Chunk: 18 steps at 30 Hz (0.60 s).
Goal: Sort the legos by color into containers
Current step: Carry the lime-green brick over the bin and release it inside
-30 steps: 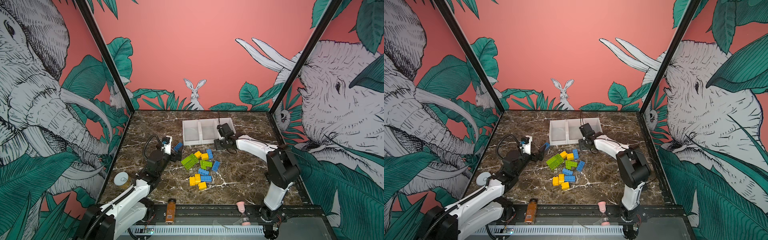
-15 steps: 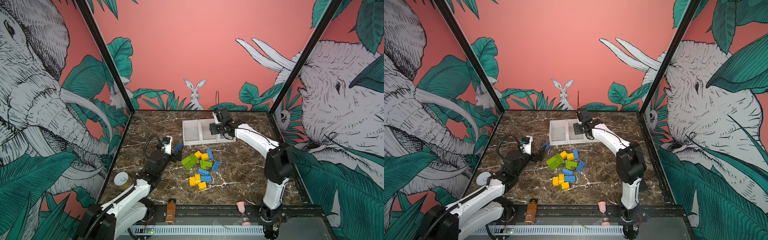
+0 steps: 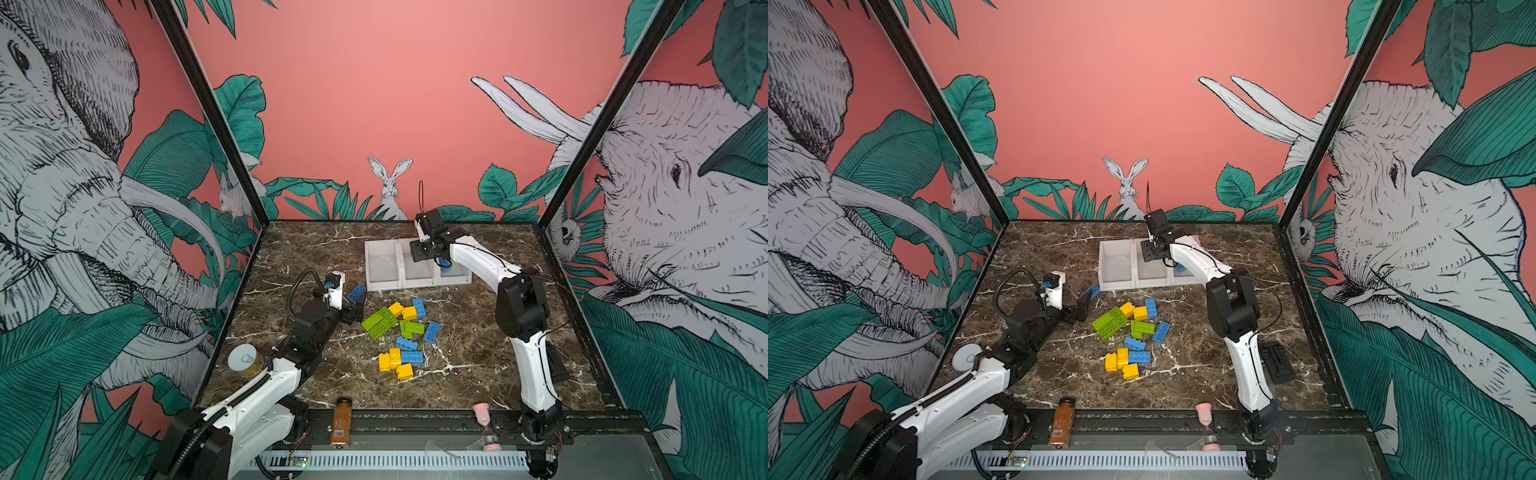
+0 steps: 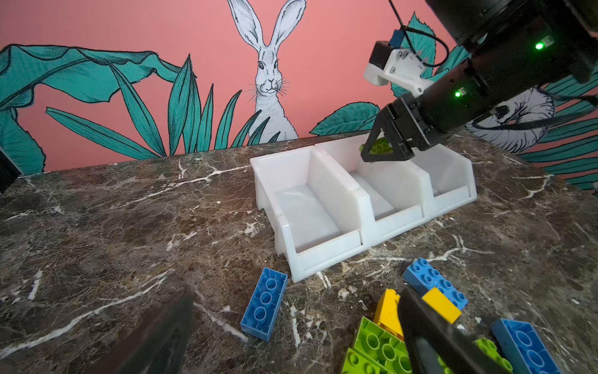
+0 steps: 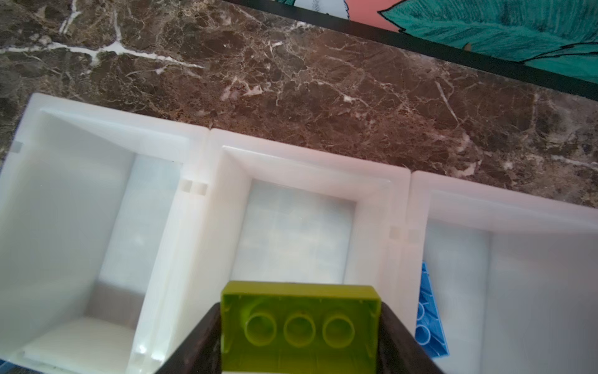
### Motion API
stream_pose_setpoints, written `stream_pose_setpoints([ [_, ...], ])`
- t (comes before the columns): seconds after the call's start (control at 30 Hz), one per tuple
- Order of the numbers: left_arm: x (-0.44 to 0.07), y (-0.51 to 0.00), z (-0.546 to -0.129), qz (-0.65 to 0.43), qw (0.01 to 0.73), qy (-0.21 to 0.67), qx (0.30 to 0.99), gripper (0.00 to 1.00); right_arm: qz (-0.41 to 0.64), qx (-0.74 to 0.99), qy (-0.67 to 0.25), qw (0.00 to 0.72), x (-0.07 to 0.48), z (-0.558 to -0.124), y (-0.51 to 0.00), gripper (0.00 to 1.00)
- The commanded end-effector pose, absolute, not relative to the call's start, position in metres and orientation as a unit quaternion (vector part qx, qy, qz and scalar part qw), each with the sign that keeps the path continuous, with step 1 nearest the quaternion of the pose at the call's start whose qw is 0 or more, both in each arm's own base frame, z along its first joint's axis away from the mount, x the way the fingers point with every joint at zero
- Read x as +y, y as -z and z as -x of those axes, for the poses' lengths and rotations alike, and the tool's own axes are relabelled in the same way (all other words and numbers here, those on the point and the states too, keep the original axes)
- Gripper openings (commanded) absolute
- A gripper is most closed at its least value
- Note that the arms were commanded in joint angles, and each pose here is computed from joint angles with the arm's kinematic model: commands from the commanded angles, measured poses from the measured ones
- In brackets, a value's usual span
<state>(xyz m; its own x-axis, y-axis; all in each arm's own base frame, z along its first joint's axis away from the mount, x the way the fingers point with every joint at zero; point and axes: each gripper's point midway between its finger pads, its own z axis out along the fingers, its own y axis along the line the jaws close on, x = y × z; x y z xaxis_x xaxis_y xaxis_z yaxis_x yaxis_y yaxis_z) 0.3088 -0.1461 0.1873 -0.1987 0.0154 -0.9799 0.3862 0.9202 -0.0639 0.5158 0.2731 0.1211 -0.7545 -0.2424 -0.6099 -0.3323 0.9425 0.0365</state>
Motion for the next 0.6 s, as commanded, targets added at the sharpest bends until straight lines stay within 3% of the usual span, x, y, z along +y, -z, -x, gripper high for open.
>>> stream_pose_setpoints([
  [0.0, -0.145, -0.185, -0.308, -0.128, 0.619, 0.15, 0.76, 0.99, 0.156, 0.936, -0.072, 0.307, 0.274, -0.521, -0.115, 0.55],
  [0.33, -0.144, -0.186, -0.308, -0.128, 0.62, 0.15, 0.759, 0.99, 0.173, 0.927, -0.097, 0.318, 0.285, -0.509, -0.135, 0.77],
  [0.57, -0.145, -0.186, -0.308, -0.128, 0.62, 0.15, 0.759, 0.99, 0.169, 0.926, -0.099, 0.324, 0.272, -0.466, -0.156, 0.77],
])
